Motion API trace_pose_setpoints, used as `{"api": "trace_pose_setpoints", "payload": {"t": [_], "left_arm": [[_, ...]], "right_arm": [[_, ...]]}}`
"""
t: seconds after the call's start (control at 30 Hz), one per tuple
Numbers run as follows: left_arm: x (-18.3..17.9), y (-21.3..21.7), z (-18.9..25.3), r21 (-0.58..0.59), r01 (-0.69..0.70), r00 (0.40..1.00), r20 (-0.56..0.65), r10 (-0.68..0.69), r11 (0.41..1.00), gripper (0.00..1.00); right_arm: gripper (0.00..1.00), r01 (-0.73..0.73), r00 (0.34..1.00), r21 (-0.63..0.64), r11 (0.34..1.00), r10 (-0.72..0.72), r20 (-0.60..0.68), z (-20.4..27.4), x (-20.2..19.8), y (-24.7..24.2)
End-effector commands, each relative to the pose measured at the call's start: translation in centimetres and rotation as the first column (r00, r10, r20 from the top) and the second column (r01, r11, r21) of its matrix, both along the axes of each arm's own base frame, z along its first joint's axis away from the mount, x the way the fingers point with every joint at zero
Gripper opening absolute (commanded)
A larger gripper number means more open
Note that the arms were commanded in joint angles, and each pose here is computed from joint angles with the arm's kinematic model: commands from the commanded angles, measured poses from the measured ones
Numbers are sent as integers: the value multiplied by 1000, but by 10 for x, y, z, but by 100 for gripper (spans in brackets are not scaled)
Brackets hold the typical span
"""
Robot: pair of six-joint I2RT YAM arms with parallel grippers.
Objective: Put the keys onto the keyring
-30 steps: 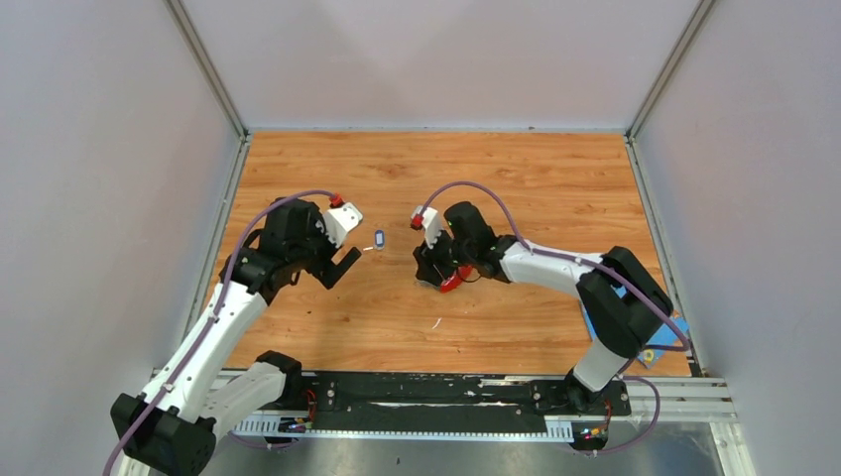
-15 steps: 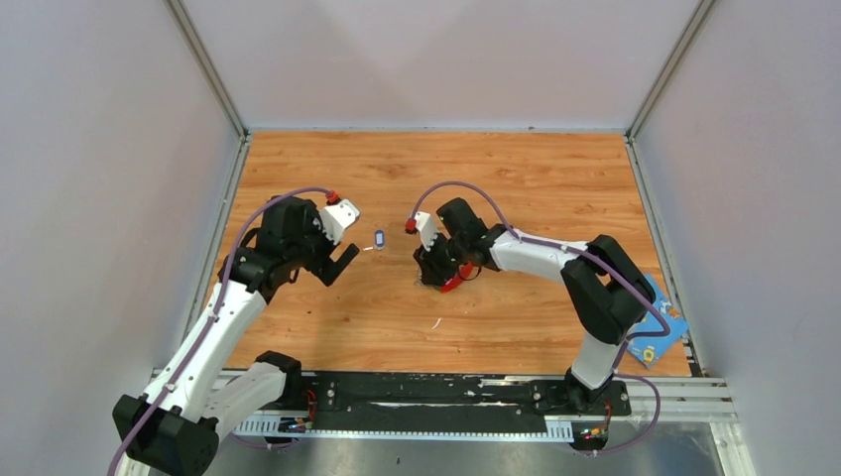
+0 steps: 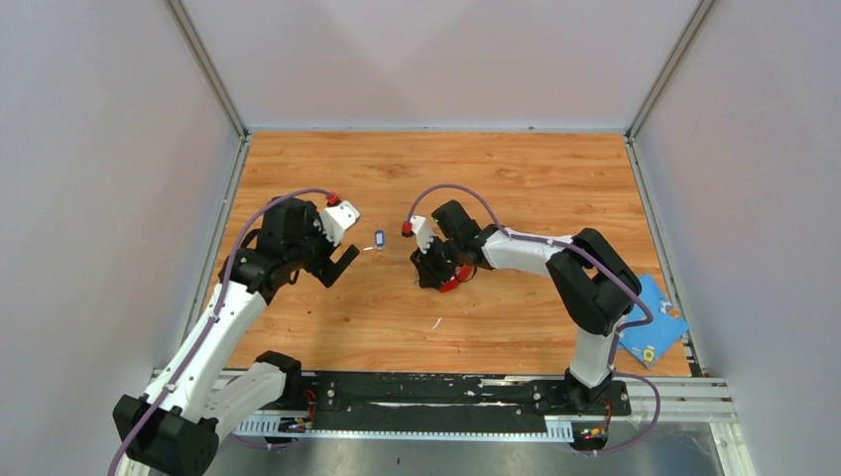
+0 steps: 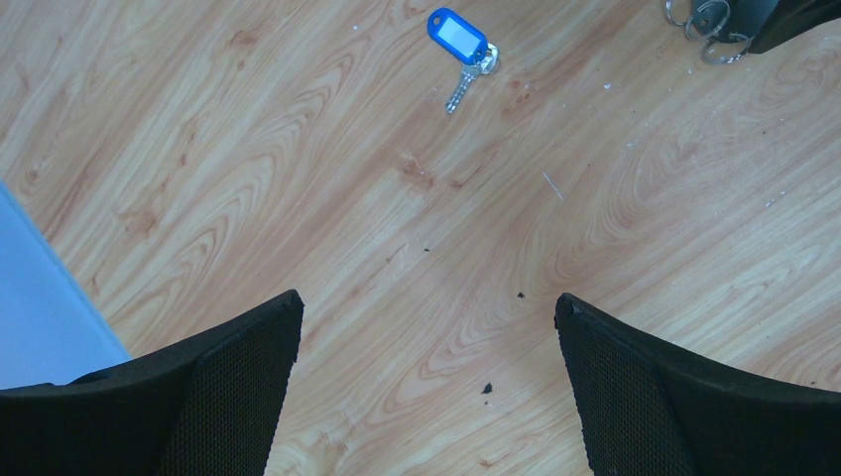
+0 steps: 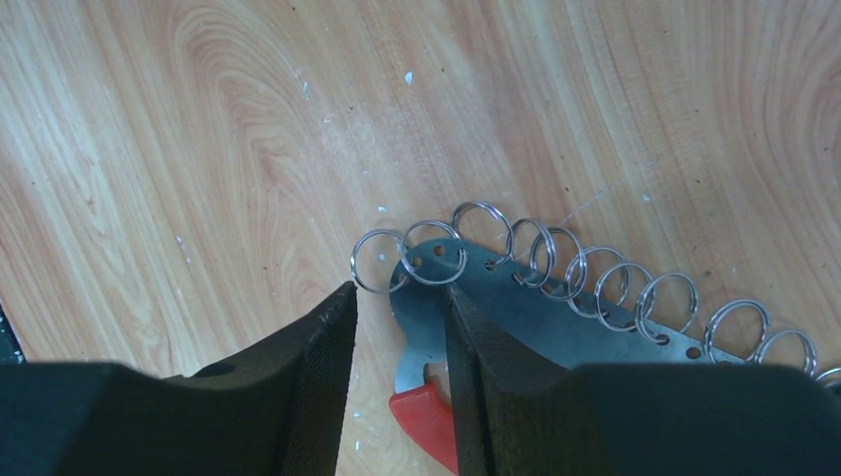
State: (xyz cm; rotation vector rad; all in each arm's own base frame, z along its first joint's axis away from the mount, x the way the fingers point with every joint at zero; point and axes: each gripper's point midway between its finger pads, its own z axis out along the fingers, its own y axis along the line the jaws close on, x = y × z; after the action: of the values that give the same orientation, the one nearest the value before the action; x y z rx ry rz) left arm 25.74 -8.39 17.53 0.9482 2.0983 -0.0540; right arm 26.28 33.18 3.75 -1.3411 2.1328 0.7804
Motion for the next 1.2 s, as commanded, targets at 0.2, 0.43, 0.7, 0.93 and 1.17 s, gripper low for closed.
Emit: {"api": "trace_pose_setpoints", "payload": {"t": [0.2, 0.43, 0.7, 0.93, 1.17], "left_arm": [[1, 2, 6, -1, 2, 999, 33, -2, 1000, 100], [1, 4, 7, 4, -3, 999, 36, 3, 1000, 100], [1, 5, 9, 13, -4, 999, 39, 3, 1000, 100], [-13, 6, 11, 36, 55, 998, 41, -56, 998, 100], [-28, 6, 20, 74, 147, 983, 100, -154, 986, 99]], "right_arm": [[38, 54, 978, -121, 991, -28, 207, -11, 8, 2], [29, 95, 955, -116, 989, -58, 292, -8, 16, 7], [2, 103, 948, -83, 991, -73, 309, 1, 21, 13], [0, 48, 962, -2, 999, -45, 269, 17, 6, 21], [0, 70, 967, 106, 992, -94, 237, 37, 4, 20]]}}
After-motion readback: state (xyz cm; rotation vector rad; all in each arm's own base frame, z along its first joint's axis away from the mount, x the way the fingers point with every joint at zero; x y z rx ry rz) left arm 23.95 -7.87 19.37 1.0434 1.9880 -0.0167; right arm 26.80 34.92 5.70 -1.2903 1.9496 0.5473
